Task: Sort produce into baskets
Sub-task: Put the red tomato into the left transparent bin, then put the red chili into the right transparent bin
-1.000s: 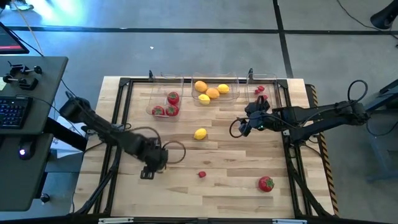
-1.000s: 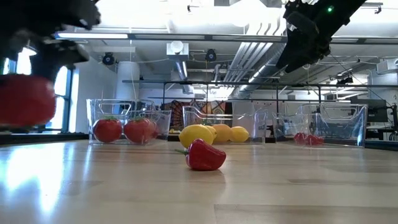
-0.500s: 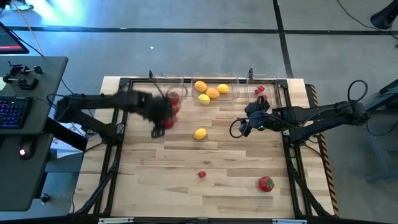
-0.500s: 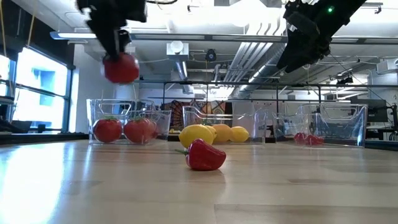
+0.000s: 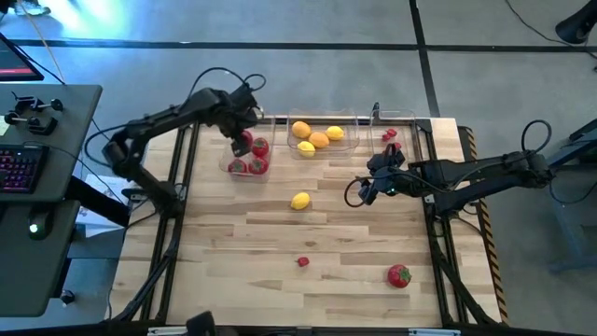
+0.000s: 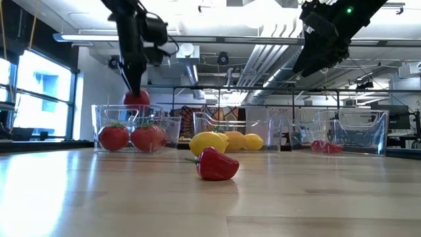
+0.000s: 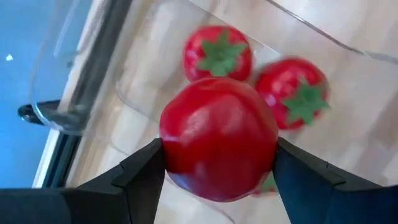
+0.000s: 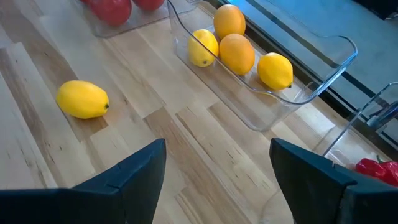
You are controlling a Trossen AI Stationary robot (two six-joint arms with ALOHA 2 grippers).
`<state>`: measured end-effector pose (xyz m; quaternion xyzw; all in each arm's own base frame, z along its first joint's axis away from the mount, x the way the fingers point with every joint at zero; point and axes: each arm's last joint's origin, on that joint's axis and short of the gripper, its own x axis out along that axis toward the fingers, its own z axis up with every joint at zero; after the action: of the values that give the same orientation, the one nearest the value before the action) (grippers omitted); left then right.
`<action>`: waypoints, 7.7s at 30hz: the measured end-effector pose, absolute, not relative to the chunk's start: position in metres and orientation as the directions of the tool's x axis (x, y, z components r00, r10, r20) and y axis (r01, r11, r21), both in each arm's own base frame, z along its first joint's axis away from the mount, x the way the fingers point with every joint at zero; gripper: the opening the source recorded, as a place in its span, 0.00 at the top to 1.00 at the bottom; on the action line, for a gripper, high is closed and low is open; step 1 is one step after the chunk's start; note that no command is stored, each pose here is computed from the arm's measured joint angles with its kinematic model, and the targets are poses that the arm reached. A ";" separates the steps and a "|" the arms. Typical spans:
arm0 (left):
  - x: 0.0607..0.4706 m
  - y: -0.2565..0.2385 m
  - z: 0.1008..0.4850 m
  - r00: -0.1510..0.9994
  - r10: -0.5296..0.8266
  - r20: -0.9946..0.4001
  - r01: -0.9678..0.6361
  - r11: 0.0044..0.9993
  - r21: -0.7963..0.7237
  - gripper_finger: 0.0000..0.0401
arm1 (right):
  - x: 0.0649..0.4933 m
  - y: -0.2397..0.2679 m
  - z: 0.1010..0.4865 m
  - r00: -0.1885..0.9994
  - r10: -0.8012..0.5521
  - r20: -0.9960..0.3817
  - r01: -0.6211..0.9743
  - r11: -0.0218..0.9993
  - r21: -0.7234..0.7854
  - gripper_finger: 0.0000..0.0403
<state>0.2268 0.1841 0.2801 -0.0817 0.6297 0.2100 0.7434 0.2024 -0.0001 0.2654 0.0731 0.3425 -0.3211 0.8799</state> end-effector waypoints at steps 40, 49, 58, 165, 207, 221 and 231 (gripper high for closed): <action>0.245 0.225 0.218 -0.092 0.175 -0.980 -0.441 0.876 0.198 0.29 | 0.203 0.001 0.265 0.565 -0.494 -0.660 0.591 0.801 -0.093 0.31; 0.248 0.220 0.218 -0.083 0.158 -0.984 -0.429 0.886 0.178 0.29 | 0.203 0.001 0.265 0.565 -0.494 -0.660 0.591 0.801 -0.093 0.31; 0.245 0.219 0.218 -0.110 0.150 -0.983 -0.386 0.905 0.181 0.22 | 0.203 0.000 0.265 0.565 -0.495 -0.660 0.589 0.802 -0.097 0.31; 0.211 -0.004 0.229 0.896 0.130 -0.423 -0.056 0.981 0.184 0.30 | 0.369 0.152 0.098 0.726 0.187 -0.661 -0.216 0.976 0.038 0.69; 0.231 -0.014 0.187 0.977 -0.031 -0.210 0.056 0.992 0.114 0.30 | 0.170 -0.161 0.232 0.066 -0.466 -0.883 0.922 0.367 -0.125 0.82; 0.231 -0.014 0.189 0.981 -0.031 -0.191 0.057 0.990 0.131 0.30 | 0.129 -0.165 0.180 -0.019 -0.315 -0.949 0.973 0.213 -0.090 0.82; 0.231 -0.013 0.189 0.981 -0.024 -0.192 0.049 0.990 0.129 0.30 | 0.124 -0.165 0.176 -0.041 -0.310 -0.950 0.976 0.191 -0.105 0.58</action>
<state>0.2314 -0.0134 0.1892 0.0666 0.0956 -0.0185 0.9930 0.1236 -0.1652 0.1756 0.3438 0.4844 -0.5349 0.6009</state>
